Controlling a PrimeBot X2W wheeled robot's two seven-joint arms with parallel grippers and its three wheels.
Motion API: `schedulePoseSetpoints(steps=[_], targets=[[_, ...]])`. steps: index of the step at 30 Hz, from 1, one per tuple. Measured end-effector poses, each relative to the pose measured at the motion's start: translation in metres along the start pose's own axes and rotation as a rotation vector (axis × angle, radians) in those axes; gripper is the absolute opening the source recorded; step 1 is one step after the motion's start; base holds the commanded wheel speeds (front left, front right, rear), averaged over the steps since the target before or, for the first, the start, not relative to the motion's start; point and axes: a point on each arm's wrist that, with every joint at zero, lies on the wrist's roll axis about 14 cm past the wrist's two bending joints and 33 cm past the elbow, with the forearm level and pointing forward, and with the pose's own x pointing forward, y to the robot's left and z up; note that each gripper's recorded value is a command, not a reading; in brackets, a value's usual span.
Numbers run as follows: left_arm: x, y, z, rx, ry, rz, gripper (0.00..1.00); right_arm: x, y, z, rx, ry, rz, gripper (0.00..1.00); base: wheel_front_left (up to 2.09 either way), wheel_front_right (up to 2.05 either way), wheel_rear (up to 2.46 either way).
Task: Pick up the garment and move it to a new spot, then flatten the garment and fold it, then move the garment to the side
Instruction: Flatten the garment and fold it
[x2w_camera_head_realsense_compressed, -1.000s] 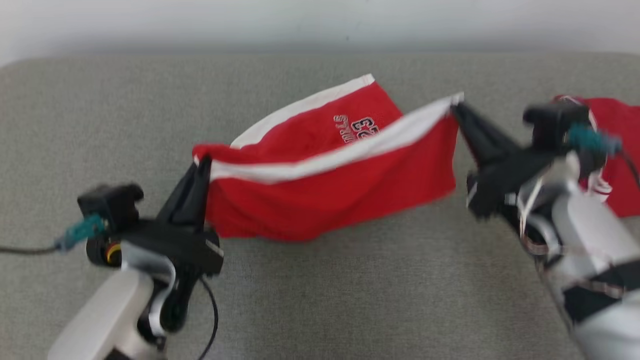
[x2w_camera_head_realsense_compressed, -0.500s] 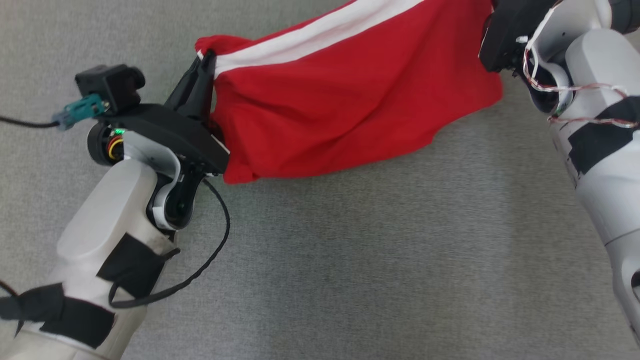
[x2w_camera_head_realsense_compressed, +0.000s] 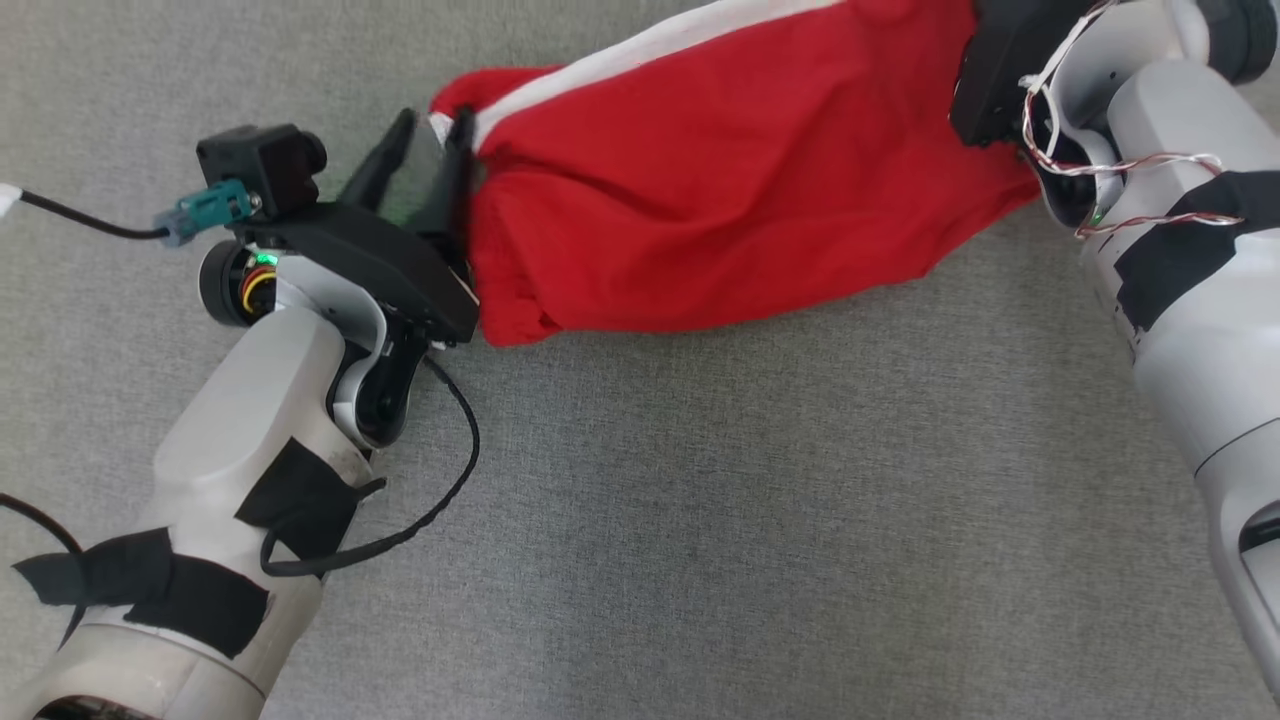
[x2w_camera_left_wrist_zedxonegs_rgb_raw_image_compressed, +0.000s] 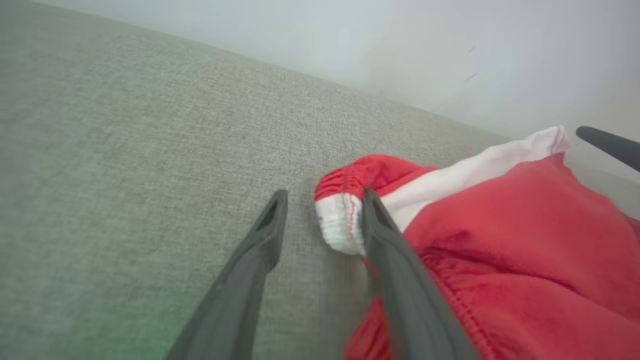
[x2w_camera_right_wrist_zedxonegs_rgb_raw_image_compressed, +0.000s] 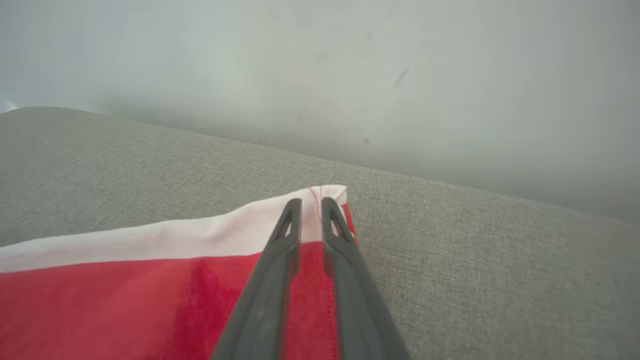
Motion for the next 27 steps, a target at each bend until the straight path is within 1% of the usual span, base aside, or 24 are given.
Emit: schedulePoseSetpoints(steps=[5,9,11,13,16,20,23,25,27], targets=[[-0.012,-0.003,0.003,0.007,-0.020,0.001,1.00,-0.016,0.003,0.001,0.028,-0.014,-0.005,1.00,0.00,0.00,0.00],[-0.030,-0.003,0.011,0.020,-0.056,-0.001,1.00,-0.038,-0.003,0.004,0.058,-0.049,-0.028,1.00,0.00,0.00,0.00],[-0.040,-0.002,0.018,0.026,-0.085,0.003,1.00,-0.050,-0.006,-0.004,0.069,-0.032,-0.042,1.00,0.00,0.00,0.00],[-0.051,0.001,0.033,0.014,-0.144,0.023,1.00,-0.063,-0.010,-0.012,0.088,-0.025,-0.057,1.00,0.00,0.00,0.00],[-0.072,0.000,0.062,0.046,-0.256,0.044,1.00,-0.082,-0.016,-0.020,0.113,-0.016,-0.084,1.00,0.00,0.00,0.00],[-0.103,-0.007,0.061,0.087,-0.311,0.072,1.00,-0.103,-0.028,-0.033,0.149,0.017,-0.131,1.00,0.00,0.00,0.00],[-0.121,-0.009,0.062,0.095,-0.345,0.086,1.00,-0.109,-0.032,-0.042,0.165,0.045,-0.153,1.00,0.00,0.00,0.00],[-0.131,-0.007,0.064,0.103,-0.363,0.103,1.00,-0.108,-0.027,-0.045,0.186,0.053,-0.150,1.00,0.00,0.00,0.00],[-0.140,-0.002,0.064,0.135,-0.370,0.128,1.00,-0.104,-0.021,-0.046,0.206,0.055,-0.140,1.00,0.00,0.00,0.00]])
